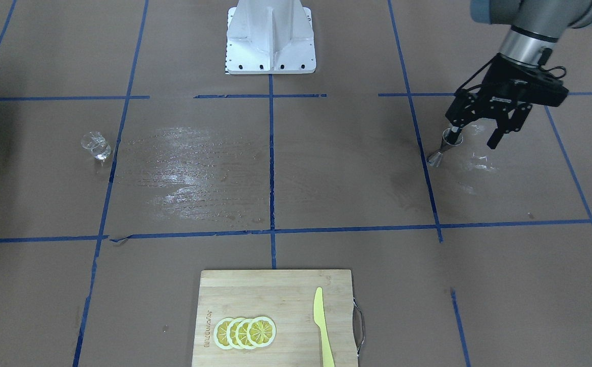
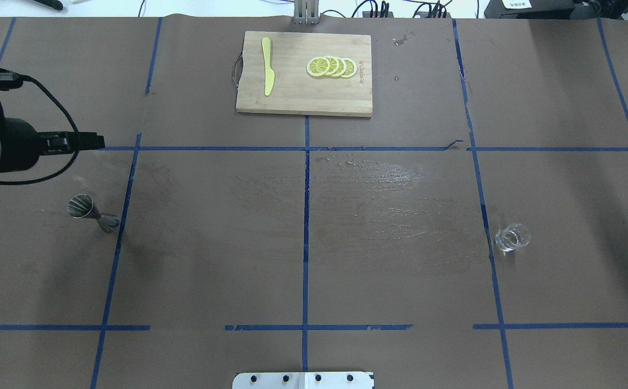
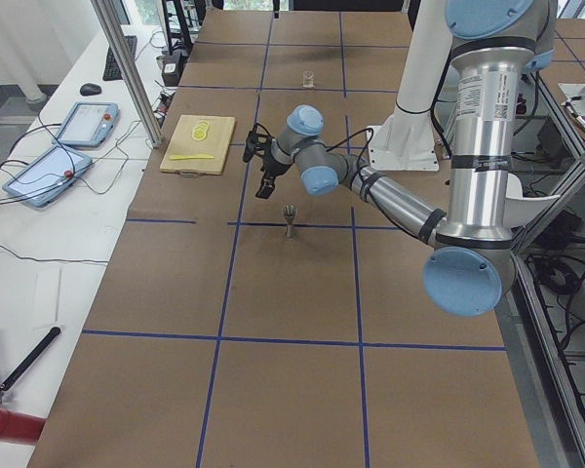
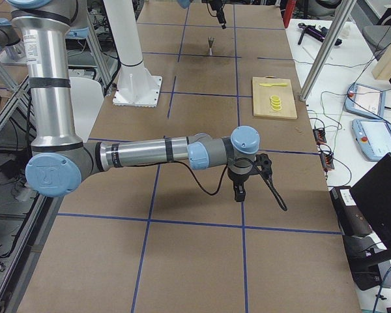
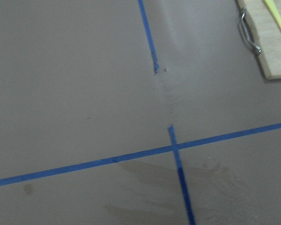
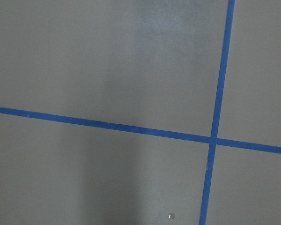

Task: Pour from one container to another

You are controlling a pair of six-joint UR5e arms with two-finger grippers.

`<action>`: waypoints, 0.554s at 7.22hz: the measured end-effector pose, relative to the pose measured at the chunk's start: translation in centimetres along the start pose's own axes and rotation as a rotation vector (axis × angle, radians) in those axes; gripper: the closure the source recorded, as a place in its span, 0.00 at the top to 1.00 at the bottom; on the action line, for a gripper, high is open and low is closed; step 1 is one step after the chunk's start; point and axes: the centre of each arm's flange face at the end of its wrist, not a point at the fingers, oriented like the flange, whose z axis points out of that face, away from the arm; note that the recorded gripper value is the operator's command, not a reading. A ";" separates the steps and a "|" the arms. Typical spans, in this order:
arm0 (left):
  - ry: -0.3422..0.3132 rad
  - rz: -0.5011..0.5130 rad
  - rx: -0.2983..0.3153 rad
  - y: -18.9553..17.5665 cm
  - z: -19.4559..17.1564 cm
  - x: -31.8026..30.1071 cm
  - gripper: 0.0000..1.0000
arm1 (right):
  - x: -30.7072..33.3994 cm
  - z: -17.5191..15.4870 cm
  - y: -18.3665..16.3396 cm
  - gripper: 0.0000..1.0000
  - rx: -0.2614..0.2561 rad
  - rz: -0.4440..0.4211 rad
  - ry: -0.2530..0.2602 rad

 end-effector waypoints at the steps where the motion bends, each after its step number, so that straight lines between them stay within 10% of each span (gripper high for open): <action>1: -0.021 -0.062 0.092 2.8 0.2 1.6 1.00 | -0.1 0.1 0.0 1.00 -0.001 -0.003 0.000; 4: -0.078 -0.170 0.362 11.9 0.3 1.5 0.99 | -0.3 0.2 0.0 1.00 -0.003 -0.006 -0.001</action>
